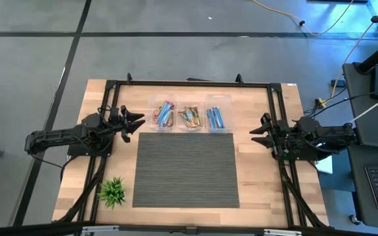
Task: Pick and place Granola Bars by type
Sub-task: Return to Home Position
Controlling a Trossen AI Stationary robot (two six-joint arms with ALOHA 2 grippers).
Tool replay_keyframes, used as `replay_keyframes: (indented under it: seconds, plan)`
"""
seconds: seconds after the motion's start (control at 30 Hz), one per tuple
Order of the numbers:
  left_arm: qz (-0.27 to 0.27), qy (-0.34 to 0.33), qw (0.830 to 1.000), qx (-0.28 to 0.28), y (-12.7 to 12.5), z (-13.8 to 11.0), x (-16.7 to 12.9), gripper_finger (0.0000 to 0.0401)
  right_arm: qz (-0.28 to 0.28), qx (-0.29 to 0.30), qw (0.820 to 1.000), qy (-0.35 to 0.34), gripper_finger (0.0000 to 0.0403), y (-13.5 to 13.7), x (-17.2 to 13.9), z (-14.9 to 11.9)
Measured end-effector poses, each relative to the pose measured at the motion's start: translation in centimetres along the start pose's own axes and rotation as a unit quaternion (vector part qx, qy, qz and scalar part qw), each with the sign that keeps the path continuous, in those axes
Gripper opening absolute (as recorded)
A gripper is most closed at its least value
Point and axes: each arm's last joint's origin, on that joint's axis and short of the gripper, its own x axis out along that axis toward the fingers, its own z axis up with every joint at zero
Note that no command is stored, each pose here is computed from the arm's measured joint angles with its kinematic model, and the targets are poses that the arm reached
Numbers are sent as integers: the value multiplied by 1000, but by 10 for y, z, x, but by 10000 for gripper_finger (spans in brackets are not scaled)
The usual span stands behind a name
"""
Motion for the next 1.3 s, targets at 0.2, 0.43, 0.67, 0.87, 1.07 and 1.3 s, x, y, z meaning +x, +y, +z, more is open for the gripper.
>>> replay_keyframes:
  seconds: [0.2,0.43,0.67,0.87,1.07,1.3]
  plan:
    - [14,-3,1000,18,2,0,0,165,2,-9,1000,-12,132,0,1,-3]
    - [29,-6,997,76,3,1,0,163,8,-9,999,-46,132,-4,7,-26]
    - [29,-5,993,112,3,1,0,164,1,-10,999,-43,132,-6,7,-32]
    - [29,-4,993,112,3,1,0,166,-5,-9,1000,-15,132,-7,8,-37]
    - [29,-4,993,112,3,1,0,162,-10,-10,1000,13,132,-8,8,-43]
    - [28,-4,993,112,3,1,0,165,-13,-10,999,32,132,-8,7,-46]
